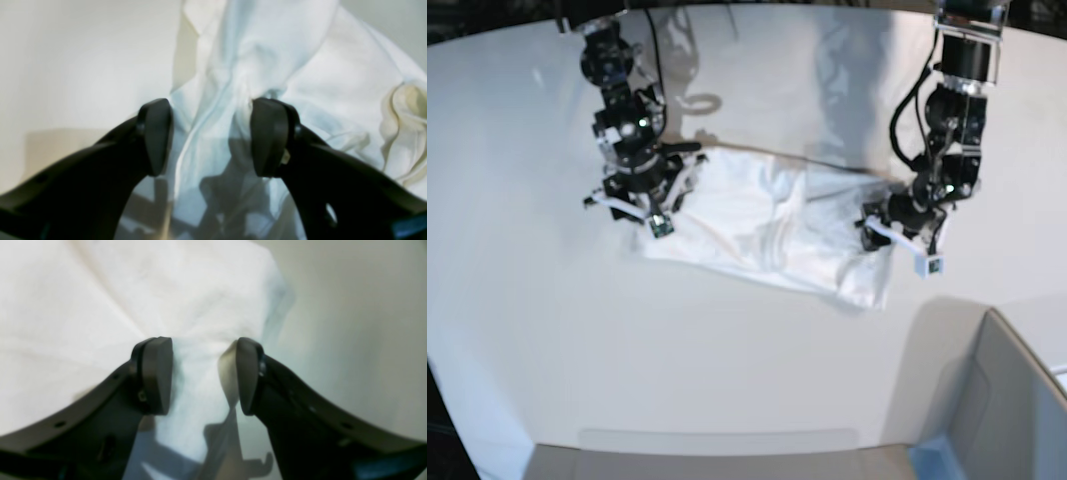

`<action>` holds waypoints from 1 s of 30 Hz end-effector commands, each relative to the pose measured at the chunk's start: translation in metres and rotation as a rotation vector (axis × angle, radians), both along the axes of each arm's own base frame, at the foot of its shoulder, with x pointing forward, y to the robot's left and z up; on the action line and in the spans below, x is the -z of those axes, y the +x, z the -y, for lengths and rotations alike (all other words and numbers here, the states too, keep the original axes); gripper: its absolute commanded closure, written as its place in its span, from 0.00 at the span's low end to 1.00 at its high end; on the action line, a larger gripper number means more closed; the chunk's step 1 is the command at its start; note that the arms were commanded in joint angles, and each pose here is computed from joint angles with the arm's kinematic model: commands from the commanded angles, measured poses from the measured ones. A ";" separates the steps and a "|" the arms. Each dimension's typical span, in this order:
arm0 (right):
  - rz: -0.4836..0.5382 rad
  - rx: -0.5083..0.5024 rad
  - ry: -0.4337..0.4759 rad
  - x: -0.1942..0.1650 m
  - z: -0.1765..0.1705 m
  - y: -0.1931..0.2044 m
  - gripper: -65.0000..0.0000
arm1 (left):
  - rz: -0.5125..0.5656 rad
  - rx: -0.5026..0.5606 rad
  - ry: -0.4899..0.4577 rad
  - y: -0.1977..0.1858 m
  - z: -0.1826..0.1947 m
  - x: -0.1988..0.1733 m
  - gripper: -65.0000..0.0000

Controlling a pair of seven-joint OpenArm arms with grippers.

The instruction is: Layout the t-shirt on the table in an organized manner, then fold the t-shirt properly

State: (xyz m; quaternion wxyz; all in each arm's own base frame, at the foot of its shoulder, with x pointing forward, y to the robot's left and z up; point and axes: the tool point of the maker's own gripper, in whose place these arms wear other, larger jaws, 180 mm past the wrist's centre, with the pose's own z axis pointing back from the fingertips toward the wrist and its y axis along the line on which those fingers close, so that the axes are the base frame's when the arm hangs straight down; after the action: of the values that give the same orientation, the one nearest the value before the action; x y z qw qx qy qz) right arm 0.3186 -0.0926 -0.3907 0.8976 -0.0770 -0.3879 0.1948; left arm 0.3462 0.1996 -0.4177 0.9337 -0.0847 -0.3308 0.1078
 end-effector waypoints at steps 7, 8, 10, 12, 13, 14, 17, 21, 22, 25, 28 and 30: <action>-0.011 0.010 -0.021 -0.001 0.005 0.000 0.53 | -0.056 -0.005 -0.001 -0.009 -0.004 0.008 0.76; -0.010 0.007 -0.019 -0.001 0.003 0.000 0.53 | -0.063 -0.006 -0.002 -0.010 -0.005 0.009 0.86; -0.009 0.004 -0.019 -0.002 0.002 0.001 0.53 | -0.098 0.002 -0.006 -0.015 -0.003 0.015 0.97; -0.012 0.004 -0.017 -0.001 0.001 0.000 0.53 | -0.098 0.010 -0.015 -0.014 -0.001 0.007 0.96; -0.017 0.003 -0.017 0.001 0.001 0.000 0.53 | -0.083 0.006 -0.018 -0.011 -0.003 -0.001 0.96; -0.020 0.003 -0.018 0.003 0.001 0.000 0.53 | -0.060 -0.003 -0.022 -0.008 -0.006 -0.009 0.96; -0.040 0.006 -0.021 0.010 0.001 0.001 0.53 | 0.053 -0.025 -0.029 0.006 -0.013 -0.047 0.96; -0.052 0.007 -0.014 0.014 -0.003 0.000 0.53 | 0.140 -0.014 -0.028 0.010 -0.010 -0.079 0.96; -0.056 0.008 -0.012 0.016 -0.004 -0.001 0.53 | 0.150 -0.001 -0.028 0.008 -0.007 -0.085 0.96; -0.058 -0.002 -0.011 0.016 -0.008 0.002 0.53 | 0.191 0.057 -0.037 0.007 0.012 -0.111 0.96; -0.063 -0.054 -0.014 0.018 -0.025 0.001 0.53 | 0.236 0.107 -0.036 0.005 0.026 -0.136 0.96; -0.065 -0.082 -0.012 0.019 -0.036 -0.001 0.53 | 0.250 0.134 -0.034 0.002 0.033 -0.147 0.96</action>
State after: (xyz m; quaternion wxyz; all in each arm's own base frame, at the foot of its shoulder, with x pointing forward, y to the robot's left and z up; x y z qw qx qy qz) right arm 0.3297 -0.0621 -0.3976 0.8884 -0.0718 -0.3936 0.2252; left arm 0.3425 0.1631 -0.2840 0.8974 -0.1405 -0.4159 0.0444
